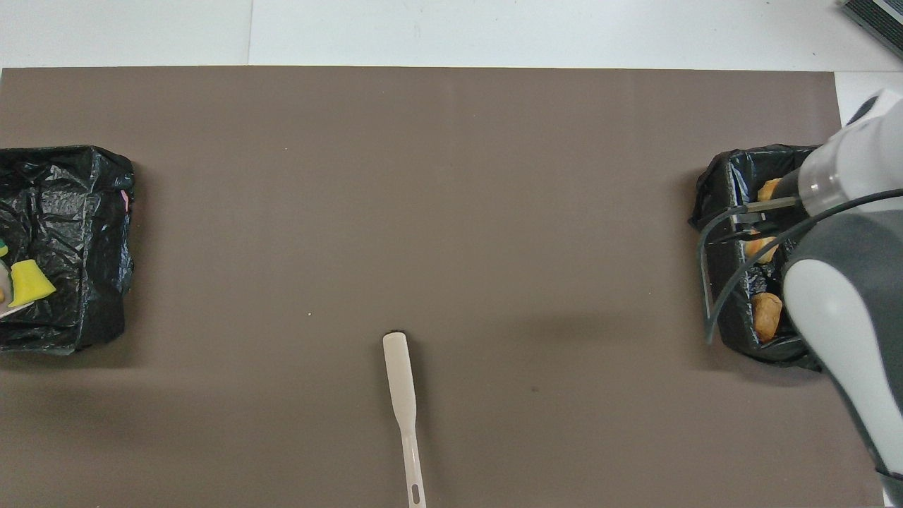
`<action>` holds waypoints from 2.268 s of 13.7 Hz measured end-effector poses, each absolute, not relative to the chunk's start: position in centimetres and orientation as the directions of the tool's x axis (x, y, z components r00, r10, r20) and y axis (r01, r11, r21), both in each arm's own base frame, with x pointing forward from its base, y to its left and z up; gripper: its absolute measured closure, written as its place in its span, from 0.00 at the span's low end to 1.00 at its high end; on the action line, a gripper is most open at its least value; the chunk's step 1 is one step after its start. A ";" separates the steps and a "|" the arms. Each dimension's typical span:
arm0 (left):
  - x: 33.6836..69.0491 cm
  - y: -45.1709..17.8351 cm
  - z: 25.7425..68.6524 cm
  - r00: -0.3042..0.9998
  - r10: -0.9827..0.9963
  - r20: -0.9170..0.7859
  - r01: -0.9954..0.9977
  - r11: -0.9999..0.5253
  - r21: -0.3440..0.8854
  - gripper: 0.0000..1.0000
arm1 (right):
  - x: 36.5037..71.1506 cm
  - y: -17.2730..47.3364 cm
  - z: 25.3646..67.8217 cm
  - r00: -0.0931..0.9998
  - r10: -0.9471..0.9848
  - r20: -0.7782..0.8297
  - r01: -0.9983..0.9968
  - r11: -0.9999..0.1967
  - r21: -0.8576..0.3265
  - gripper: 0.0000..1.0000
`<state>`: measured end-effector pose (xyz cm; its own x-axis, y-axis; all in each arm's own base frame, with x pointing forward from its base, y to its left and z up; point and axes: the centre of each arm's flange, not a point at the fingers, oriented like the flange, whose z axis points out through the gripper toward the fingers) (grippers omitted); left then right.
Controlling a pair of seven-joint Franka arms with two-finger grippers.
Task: Sweep and dump trash in bin
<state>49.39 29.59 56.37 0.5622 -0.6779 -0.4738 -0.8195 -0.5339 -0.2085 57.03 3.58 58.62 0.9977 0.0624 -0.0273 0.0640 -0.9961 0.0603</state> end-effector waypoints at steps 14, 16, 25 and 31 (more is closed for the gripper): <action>54.9 22.6 58.9 0.303 -0.564 -0.768 -0.953 -0.176 -0.247 0.68 | 52.8 -3.5 64.1 1.000 -0.018 0.008 -0.018 -1.000 -0.017 0.00; 55.9 20.5 60.1 0.288 -0.559 -0.778 -0.956 -0.125 -0.263 0.68 | 52.8 -3.4 64.0 1.000 -0.016 0.008 -0.016 -1.000 -0.017 0.00; 57.1 18.6 60.7 0.270 -0.561 -0.783 -0.959 -0.083 -0.271 0.68 | 52.8 -3.1 64.0 1.000 -0.011 0.008 -0.011 -1.000 -0.017 0.00; 58.4 14.4 61.4 0.180 -0.482 -0.858 -0.973 0.041 -0.228 0.68 | 52.8 -3.1 64.0 1.000 -0.011 0.008 -0.011 -1.000 -0.017 0.00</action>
<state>58.42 14.38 61.45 0.1803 -0.4816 -0.8577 -0.9729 0.0410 -0.2275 52.82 -3.12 64.01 0.9999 -0.0111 0.0075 -0.0110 -0.9998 -0.0170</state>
